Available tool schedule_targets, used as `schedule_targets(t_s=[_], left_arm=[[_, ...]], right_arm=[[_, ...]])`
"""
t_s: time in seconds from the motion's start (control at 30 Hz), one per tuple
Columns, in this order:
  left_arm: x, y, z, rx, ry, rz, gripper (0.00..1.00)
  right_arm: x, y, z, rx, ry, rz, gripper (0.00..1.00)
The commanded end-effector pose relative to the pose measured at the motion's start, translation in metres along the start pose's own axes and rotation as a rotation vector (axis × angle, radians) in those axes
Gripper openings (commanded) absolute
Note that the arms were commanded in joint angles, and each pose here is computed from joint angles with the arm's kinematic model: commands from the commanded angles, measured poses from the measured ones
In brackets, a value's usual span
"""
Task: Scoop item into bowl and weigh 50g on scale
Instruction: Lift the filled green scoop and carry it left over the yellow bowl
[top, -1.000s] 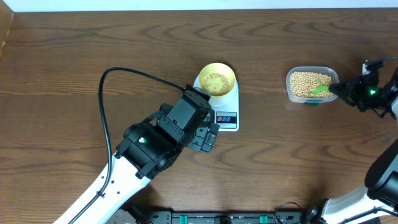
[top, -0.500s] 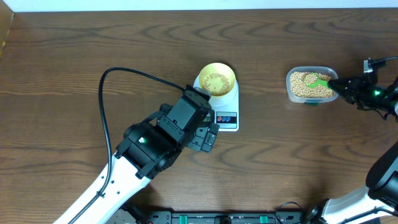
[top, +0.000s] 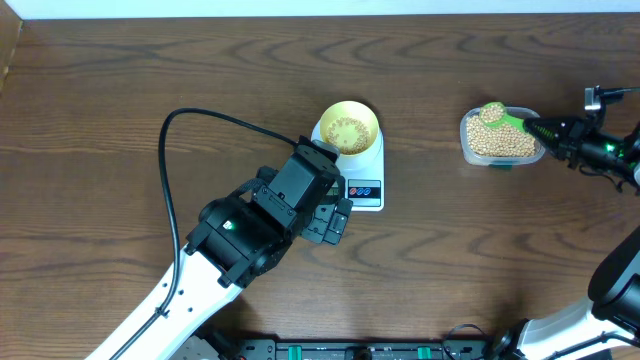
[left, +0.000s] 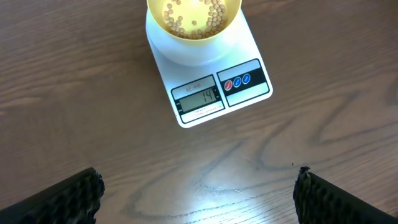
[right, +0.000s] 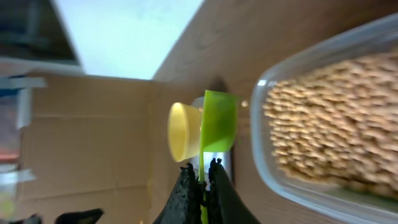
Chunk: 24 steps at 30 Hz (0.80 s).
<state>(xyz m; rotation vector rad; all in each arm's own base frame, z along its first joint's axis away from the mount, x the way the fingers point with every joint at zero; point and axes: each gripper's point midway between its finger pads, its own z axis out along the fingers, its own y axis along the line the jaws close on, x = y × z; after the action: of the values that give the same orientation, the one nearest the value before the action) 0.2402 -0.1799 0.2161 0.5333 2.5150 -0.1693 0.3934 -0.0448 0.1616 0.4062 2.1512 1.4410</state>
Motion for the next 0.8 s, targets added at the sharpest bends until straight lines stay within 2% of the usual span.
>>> schedule_targets(t_s=[0.0, 0.77], left_arm=[[-0.003, 0.002, -0.002, -0.01, -0.009, 0.009, 1.0], [-0.003, 0.002, -0.002, -0.01, -0.009, 0.009, 1.0]], right_arm=[[0.009, 0.027, 0.012, -0.153, 0.045, -0.024, 0.01], [0.062, 0.124, 0.132, -0.345, 0.351, -0.179, 0.01]])
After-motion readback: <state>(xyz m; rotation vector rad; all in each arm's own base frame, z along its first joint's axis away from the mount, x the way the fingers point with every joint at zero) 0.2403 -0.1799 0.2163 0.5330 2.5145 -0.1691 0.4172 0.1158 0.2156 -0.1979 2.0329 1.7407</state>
